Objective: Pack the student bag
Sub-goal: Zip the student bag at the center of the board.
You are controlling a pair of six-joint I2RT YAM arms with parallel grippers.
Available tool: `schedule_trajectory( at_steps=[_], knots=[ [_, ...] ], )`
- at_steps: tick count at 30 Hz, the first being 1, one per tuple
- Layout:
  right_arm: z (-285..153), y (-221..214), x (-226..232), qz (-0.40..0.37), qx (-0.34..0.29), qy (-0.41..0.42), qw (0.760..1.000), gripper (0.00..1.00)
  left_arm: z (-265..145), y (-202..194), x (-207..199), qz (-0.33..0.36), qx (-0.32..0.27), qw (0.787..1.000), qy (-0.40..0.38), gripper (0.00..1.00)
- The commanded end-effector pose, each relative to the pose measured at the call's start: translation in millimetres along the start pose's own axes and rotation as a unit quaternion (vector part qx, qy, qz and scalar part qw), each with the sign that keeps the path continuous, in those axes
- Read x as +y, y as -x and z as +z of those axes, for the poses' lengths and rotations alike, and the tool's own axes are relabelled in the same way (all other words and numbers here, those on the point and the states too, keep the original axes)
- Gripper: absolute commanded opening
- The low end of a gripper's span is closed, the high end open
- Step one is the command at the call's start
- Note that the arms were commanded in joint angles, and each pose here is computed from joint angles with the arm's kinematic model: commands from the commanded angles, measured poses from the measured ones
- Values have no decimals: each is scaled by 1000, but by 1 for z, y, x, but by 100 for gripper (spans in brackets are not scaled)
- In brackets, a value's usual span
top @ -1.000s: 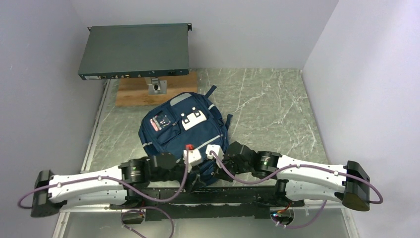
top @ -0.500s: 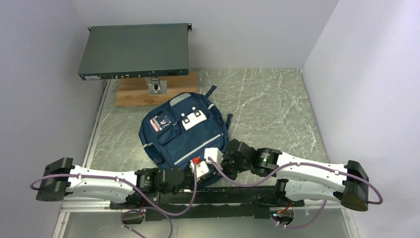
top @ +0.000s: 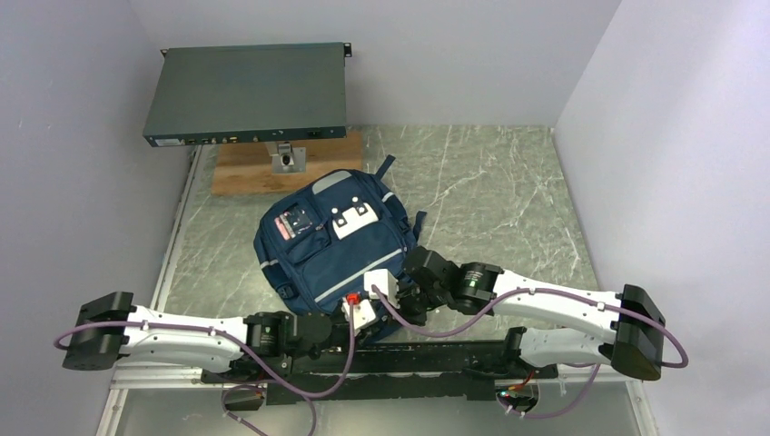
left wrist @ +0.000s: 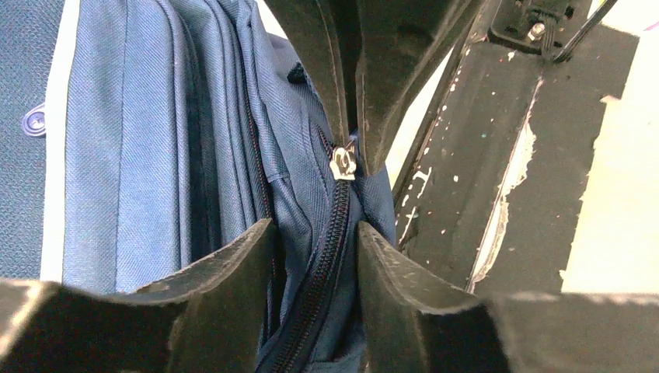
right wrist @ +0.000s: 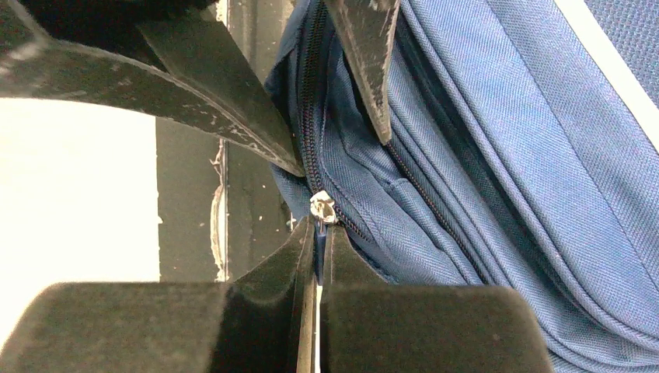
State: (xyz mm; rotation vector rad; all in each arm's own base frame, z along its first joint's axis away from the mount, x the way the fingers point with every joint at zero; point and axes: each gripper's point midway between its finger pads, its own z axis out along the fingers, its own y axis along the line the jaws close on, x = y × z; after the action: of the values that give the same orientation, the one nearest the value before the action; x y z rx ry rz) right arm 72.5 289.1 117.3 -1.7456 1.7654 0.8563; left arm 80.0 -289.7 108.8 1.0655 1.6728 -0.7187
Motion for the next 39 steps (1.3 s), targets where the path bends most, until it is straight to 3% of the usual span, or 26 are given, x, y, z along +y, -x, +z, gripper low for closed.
schedule_trajectory(
  at_steps=[1, 4, 8, 11, 12, 15, 21, 26, 31, 37, 39],
  knots=[
    [-11, 70, 4, -55, -108, 23, 992, 0, 3, -2, 6, -14, -10, 1000, 23, 35],
    [-14, 42, -15, -49, -39, -26, 998, 0, -8, -5, 27, -38, -5, 996, 78, 8],
    [-38, -20, -38, -33, 98, -57, 993, 0, -42, -18, 72, -106, 3, 974, 202, 0],
    [-68, -53, -64, 4, 149, -104, 983, 0, -65, -16, 93, -172, -29, 952, 251, 0],
    [-77, -63, -70, 19, 152, -114, 982, 0, -72, -18, 98, -190, -35, 946, 262, 0],
    [-90, -81, -87, 36, 132, -137, 981, 0, -72, -5, 88, -179, -61, 959, 213, 0],
    [-82, -89, -86, 56, 121, -129, 983, 0, -111, 26, 105, -208, -49, 945, 248, 0],
    [-72, -68, -141, 50, 65, -190, 978, 0, -129, 44, 107, -188, -24, 951, 244, 0],
    [-61, -80, -192, 76, 63, -214, 972, 0, -155, 51, 120, -192, -17, 944, 267, 0],
    [-51, -77, -223, 112, 44, -219, 968, 0, -144, 66, 106, -191, -62, 957, 211, 0],
    [-54, -72, -223, 161, 37, -228, 959, 21, -128, 75, 91, -175, -70, 966, 175, 0]
  ],
)
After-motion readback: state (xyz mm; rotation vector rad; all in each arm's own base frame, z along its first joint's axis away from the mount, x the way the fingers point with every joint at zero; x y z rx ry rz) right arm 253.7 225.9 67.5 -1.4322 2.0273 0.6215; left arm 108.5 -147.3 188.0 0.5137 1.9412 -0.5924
